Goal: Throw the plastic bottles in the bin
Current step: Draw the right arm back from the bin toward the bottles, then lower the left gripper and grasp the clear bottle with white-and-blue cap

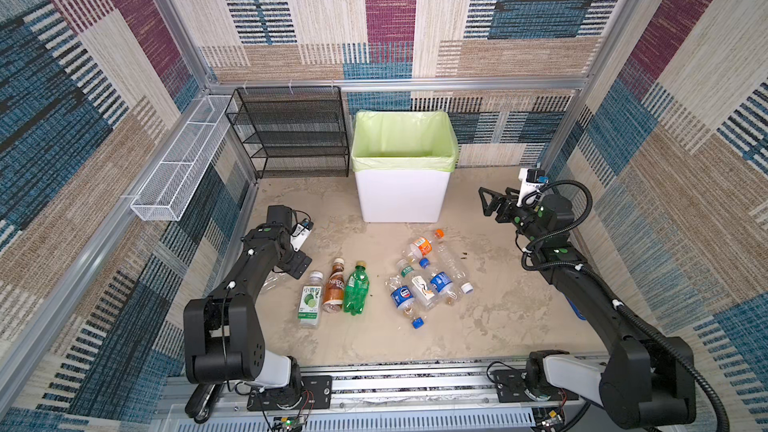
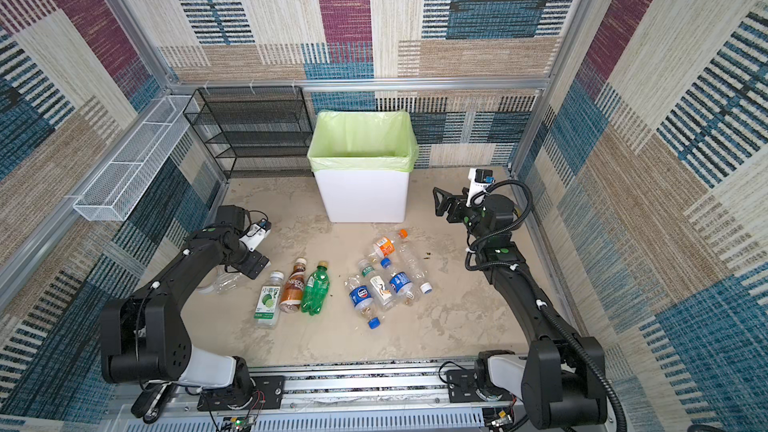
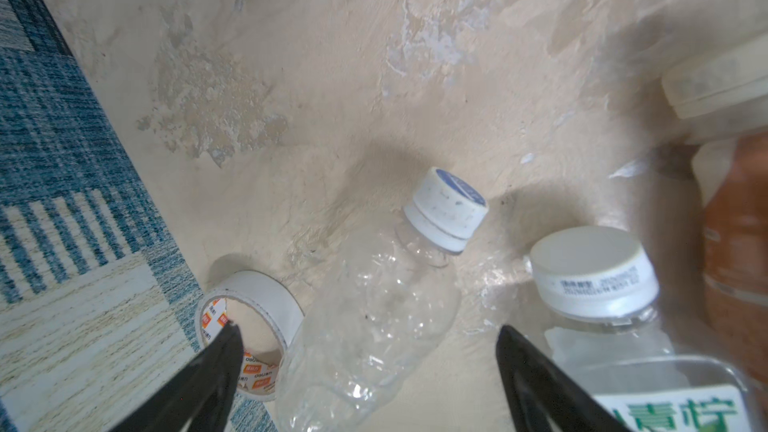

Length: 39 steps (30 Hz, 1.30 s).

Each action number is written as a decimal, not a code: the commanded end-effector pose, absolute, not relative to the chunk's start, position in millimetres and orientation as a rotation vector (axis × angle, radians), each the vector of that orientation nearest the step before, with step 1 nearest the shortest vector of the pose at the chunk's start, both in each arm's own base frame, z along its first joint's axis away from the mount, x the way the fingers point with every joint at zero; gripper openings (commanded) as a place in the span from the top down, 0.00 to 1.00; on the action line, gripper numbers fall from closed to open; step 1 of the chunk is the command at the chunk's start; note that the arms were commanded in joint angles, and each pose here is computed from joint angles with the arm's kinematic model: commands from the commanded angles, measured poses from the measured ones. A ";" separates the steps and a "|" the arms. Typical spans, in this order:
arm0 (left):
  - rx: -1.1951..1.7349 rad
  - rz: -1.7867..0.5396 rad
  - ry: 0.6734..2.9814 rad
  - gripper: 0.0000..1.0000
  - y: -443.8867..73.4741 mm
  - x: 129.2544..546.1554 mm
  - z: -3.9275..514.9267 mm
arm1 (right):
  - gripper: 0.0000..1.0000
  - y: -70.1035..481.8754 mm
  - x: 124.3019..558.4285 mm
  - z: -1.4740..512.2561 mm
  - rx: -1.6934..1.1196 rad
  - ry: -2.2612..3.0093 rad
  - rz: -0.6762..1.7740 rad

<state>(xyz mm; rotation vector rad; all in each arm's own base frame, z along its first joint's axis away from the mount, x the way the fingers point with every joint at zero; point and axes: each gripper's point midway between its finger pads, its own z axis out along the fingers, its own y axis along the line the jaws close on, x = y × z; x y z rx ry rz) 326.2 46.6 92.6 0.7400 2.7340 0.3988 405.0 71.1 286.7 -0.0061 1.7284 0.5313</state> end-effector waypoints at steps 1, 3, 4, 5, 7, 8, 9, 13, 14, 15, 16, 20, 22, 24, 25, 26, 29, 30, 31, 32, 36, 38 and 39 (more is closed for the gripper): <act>0.800 0.383 2.742 0.04 46.6 323.4 86.5 | 0.01 73.9 406.6 295.2 -0.018 1.701 0.551; 0.809 0.381 2.746 0.04 46.4 322.5 83.4 | 0.01 73.7 407.4 295.5 -0.015 1.700 0.551; 0.806 0.384 2.747 0.04 47.0 323.4 82.6 | 0.01 74.0 407.5 295.1 -0.014 1.699 0.554; 0.802 0.393 2.752 0.04 48.7 324.1 81.8 | 0.01 73.7 407.8 294.7 -0.010 1.698 0.557; 0.799 0.402 2.774 0.05 51.6 323.3 77.4 | 0.01 75.1 408.7 292.5 -0.011 1.702 0.568; 0.797 0.392 2.780 0.04 51.3 323.6 74.8 | 0.01 75.3 409.2 291.8 -0.008 1.704 0.571; 0.793 0.387 2.787 0.05 51.1 324.2 71.8 | 0.01 75.5 409.4 290.6 -0.007 1.707 0.574; 0.802 0.307 2.850 0.14 45.2 322.0 60.6 | 0.00 74.5 408.6 286.6 0.005 1.711 0.574; 0.800 0.293 2.861 0.15 44.0 322.0 59.7 | 0.01 73.9 408.1 285.7 0.008 1.712 0.573; 0.796 0.286 2.867 0.16 43.5 322.5 59.0 | 0.01 73.6 407.9 283.5 0.010 1.716 0.571; 0.794 0.275 2.872 0.17 42.5 322.8 57.5 | 0.02 73.2 407.7 282.1 0.013 1.719 0.569; 0.764 0.260 2.905 0.22 42.6 326.5 49.4 | 0.05 71.4 409.0 275.4 0.030 1.730 0.566; 0.742 0.242 2.947 0.27 42.3 328.3 46.1 | 0.07 70.9 410.9 271.3 0.042 1.736 0.571; 0.731 0.230 2.973 0.31 42.3 329.7 43.1 | 0.09 71.7 413.4 269.7 0.046 1.743 0.579; 0.725 0.217 2.973 0.33 40.9 331.0 42.5 | 0.09 72.0 414.4 270.0 0.045 1.743 0.581; 0.715 0.204 2.965 0.33 39.0 333.2 43.4 | 0.10 71.9 414.8 270.2 0.046 1.742 0.580; 0.676 0.158 2.922 0.35 31.1 343.3 51.0 | 0.11 69.7 415.3 270.8 0.055 1.741 0.568; 0.660 0.151 2.906 0.36 29.2 347.8 55.1 | 0.11 69.1 415.3 271.2 0.060 1.739 0.566; 0.647 0.134 2.888 0.37 25.2 353.1 59.7 | 0.12 68.8 415.3 270.6 0.063 1.740 0.566; 0.629 0.122 2.867 0.37 22.2 358.7 64.3 | 0.12 68.8 415.7 269.9 0.066 1.741 0.568; 0.535 0.047 2.798 0.37 10.4 382.3 78.3 | 0.13 72.7 416.4 268.4 0.065 1.747 0.602; 0.508 0.025 2.788 0.36 8.1 390.8 76.8 | 0.14 75.4 414.3 269.0 0.063 1.743 0.628; 0.496 0.022 2.789 0.35 8.4 394.4 75.5 | 0.14 76.3 413.5 268.8 0.060 1.743 0.634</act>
